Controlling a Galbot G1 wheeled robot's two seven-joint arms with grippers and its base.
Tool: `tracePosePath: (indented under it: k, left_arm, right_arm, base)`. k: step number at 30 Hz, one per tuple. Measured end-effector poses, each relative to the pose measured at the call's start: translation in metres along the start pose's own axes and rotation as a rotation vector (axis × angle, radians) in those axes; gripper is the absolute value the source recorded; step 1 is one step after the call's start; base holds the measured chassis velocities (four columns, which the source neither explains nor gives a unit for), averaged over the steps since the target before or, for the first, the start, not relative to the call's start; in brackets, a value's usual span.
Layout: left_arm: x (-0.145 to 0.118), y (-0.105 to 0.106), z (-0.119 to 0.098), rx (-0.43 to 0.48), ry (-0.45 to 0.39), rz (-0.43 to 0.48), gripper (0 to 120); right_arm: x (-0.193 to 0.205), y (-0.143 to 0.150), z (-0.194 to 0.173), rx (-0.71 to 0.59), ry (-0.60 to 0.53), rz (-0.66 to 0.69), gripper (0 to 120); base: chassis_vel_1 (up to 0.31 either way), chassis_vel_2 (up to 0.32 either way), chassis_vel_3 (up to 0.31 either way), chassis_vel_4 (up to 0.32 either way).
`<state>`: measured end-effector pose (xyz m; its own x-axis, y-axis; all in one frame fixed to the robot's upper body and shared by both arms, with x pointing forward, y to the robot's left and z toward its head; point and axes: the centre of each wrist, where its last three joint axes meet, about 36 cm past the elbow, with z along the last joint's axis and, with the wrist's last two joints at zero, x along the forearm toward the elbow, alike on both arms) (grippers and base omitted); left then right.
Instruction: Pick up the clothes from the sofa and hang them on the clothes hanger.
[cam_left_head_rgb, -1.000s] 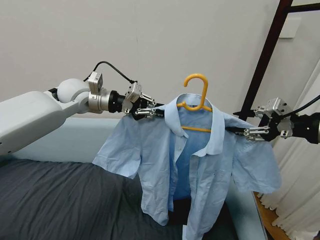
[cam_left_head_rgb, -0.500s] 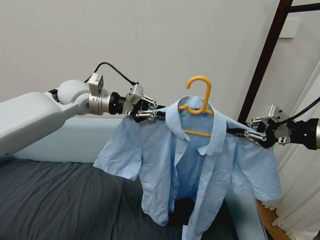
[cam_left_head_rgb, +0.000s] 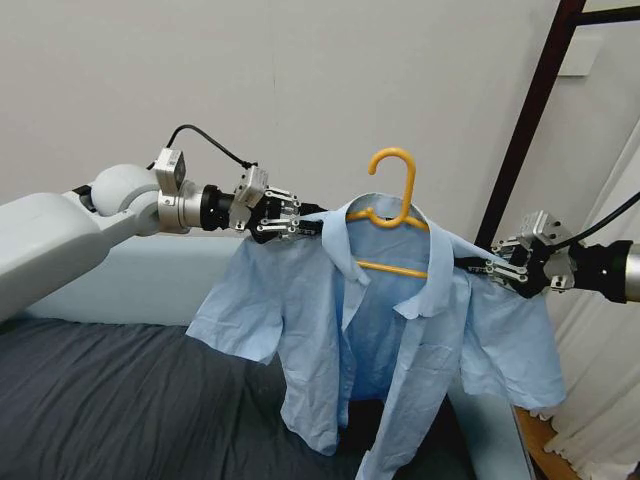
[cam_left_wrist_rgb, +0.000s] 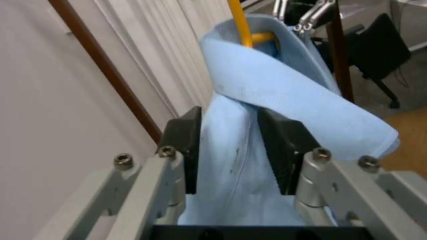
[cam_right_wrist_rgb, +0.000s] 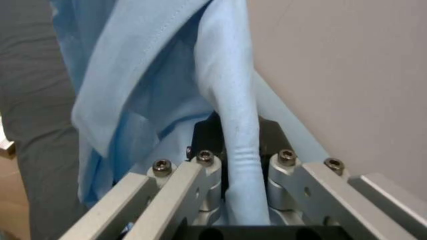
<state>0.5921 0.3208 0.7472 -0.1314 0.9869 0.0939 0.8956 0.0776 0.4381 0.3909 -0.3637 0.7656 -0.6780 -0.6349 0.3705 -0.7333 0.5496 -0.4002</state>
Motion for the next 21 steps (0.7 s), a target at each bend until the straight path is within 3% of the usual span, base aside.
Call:
tracePosePath:
  k: [7, 11, 12, 15, 16, 19, 21]
  left_arm:
    - [0.016, -0.014, -0.003, -0.01, -0.018, -0.024, 64]
    - [0.039, -0.026, -0.003, -0.019, -0.052, -0.097, 82]
    - [0.039, -0.026, -0.003, -0.019, -0.052, -0.097, 82]
    - [0.045, -0.054, 0.003, 0.006, -0.091, -0.191, 96]
    - [0.045, -0.054, 0.003, 0.006, -0.091, -0.191, 96]
    - [0.036, -0.096, 0.012, 0.069, -0.133, -0.296, 100]
    - [0.032, -0.106, 0.013, 0.082, -0.142, -0.316, 100]
  right_arm:
    - [-0.002, 0.003, 0.0, -0.06, -0.012, 0.028, 7]
    - [-0.003, 0.001, 0.0, -0.139, -0.032, 0.058, 7]
    - [-0.003, 0.001, 0.0, -0.139, -0.032, 0.058, 7]
    - [-0.002, 0.001, -0.006, -0.192, -0.051, 0.101, 7]
    - [-0.002, 0.001, -0.006, -0.192, -0.051, 0.101, 7]
    - [0.001, 0.002, -0.015, -0.232, -0.031, 0.169, 7]
    - [0.001, 0.003, -0.017, -0.244, -0.021, 0.19, 7]
  base:
    - [0.0, 0.0, 0.0, 0.0]
    - [0.0, 0.0, 0.0, 0.0]
    - [0.0, 0.0, 0.0, 0.0]
    - [0.0, 0.0, 0.0, 0.0]
    - [0.0, 0.0, 0.0, 0.0]
    - [0.0, 0.0, 0.0, 0.0]
    - [0.0, 0.0, 0.0, 0.0]
